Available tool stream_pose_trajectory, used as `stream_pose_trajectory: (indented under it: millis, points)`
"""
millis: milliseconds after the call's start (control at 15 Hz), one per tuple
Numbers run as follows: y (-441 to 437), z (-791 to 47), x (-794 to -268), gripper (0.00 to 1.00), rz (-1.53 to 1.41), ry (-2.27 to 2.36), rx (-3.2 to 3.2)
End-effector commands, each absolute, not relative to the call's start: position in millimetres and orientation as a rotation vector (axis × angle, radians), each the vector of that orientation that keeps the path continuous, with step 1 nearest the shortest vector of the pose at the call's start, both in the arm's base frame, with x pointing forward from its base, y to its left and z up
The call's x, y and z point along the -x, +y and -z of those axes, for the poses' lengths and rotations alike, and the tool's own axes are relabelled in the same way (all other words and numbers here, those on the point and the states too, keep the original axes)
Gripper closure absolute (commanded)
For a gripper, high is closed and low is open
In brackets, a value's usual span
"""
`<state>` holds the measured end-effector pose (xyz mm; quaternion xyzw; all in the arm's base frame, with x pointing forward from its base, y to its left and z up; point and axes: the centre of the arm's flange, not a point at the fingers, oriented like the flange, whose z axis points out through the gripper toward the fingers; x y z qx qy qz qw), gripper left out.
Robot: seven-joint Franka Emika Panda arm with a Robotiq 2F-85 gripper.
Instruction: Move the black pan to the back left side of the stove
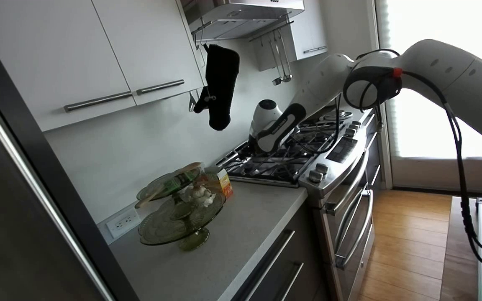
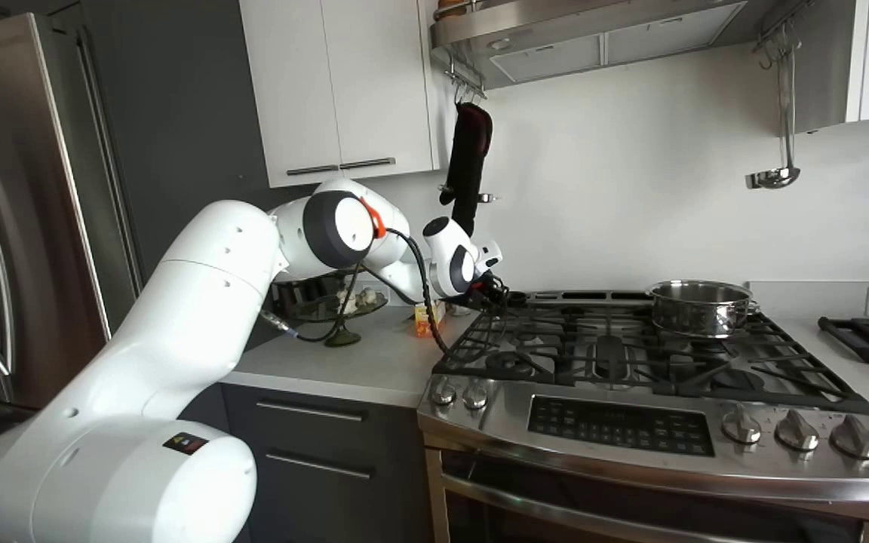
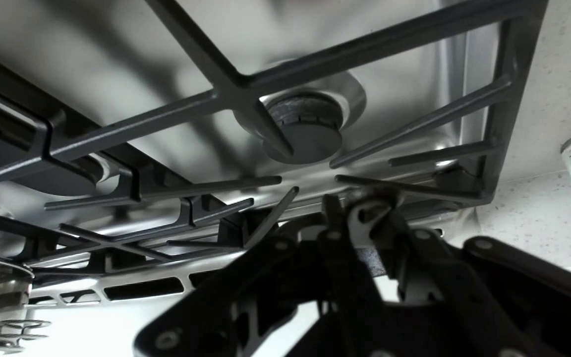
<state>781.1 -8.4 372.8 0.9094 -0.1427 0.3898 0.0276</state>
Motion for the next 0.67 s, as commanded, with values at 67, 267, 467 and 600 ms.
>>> stream_pose_trajectory:
  millis: [67, 267, 467, 600]
  points:
    - [-9.5, -361.5, -818.7, 0.95, -1.204, -0.560, -2.743]
    - [-11.9, -348.7, -829.2, 0.95, -1.178, -0.590, -2.727]
    - [-9.1, -338.5, -834.7, 0.95, -1.158, -0.595, -2.723]
    - [-7.7, -333.4, -838.2, 0.95, -1.162, -0.601, -2.710]
